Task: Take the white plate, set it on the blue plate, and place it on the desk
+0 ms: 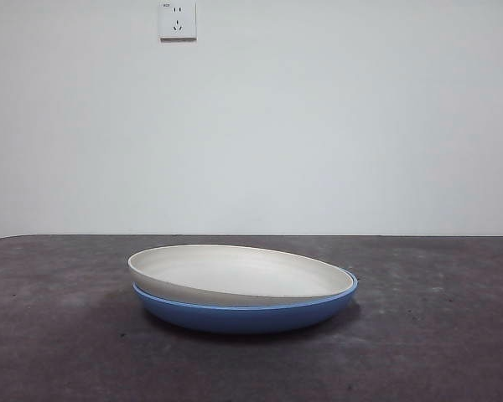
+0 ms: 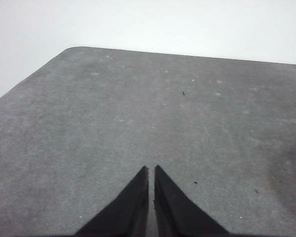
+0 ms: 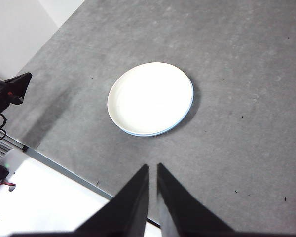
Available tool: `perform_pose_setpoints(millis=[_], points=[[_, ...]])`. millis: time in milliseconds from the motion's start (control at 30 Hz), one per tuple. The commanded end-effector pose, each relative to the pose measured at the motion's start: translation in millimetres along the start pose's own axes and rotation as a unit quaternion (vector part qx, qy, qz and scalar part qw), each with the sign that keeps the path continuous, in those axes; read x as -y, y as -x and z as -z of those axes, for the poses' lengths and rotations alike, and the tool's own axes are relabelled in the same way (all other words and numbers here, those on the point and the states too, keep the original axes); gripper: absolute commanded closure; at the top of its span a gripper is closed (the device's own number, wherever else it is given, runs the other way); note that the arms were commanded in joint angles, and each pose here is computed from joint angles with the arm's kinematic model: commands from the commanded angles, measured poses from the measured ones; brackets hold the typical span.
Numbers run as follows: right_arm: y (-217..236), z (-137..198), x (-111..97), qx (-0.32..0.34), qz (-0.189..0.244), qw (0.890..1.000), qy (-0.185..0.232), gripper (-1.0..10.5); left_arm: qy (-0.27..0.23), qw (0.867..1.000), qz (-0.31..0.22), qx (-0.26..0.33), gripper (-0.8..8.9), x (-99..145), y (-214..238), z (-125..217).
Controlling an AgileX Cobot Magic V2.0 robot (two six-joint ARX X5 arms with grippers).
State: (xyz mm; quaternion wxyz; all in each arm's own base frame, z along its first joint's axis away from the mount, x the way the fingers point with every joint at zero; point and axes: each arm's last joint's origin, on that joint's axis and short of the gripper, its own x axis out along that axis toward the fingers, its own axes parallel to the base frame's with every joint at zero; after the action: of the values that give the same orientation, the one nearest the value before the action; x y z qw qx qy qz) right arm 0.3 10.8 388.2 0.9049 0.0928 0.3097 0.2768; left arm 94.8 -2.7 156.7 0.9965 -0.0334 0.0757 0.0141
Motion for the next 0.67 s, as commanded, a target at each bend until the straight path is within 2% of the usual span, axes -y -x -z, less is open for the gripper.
perform_pose_setpoints(millis=[33, 100, 133, 200, 267, 333, 433, 533, 600, 667], points=[[3, -3, -2, 0.011, 0.0, 1.0, 0.01, 9.2, -0.005, 1.0, -0.001, -0.013, 7.93, 0, -2, 7], [3, -3, -2, 0.013, 0.0, 1.0, 0.02, 9.2, -0.005, 1.0, -0.001, -0.012, 7.93, 0, -2, 7], [3, -4, -1, 0.019, 0.012, 0.998, 0.058, 9.2, -0.005, 1.0, -0.001, -0.012, 7.93, 0, -2, 7], [1, -5, 0, 0.038, 0.03, 0.994, 0.101, 9.2, -0.005, 1.0, -0.001, -0.013, 7.93, 0, -2, 7], [-8, -6, 4, 0.09, 0.046, 0.981, 0.167, 9.2, -0.005, 1.0, -0.001, -0.012, 7.93, 0, -2, 7], [-25, -2, 14, 0.15, 0.076, 0.963, 0.209, 9.2, -0.005, 1.0, -0.001, -0.012, 7.93, 0, -2, 7], [-56, 10, 34, 0.24, 0.112, 0.936, 0.23, 9.2, -0.005, 1.0, -0.001, -0.012, 7.93, 0, -2, 7], [-88, 31, 59, 0.286, 0.16, 0.916, 0.231, 9.2, -0.005, 1.0, -0.001, -0.013, 7.93, 0, -2, 7], [-106, 47, 74, 0.286, 0.187, 0.913, 0.222, 9.2, -0.005, 1.0, -0.001, -0.012, 7.93, 0, -2, 7], [-125, 66, 90, 0.271, 0.215, 0.917, 0.201, 9.2, -0.005, 1.0, -0.001, -0.012, 7.93, 0, -2, 7]])
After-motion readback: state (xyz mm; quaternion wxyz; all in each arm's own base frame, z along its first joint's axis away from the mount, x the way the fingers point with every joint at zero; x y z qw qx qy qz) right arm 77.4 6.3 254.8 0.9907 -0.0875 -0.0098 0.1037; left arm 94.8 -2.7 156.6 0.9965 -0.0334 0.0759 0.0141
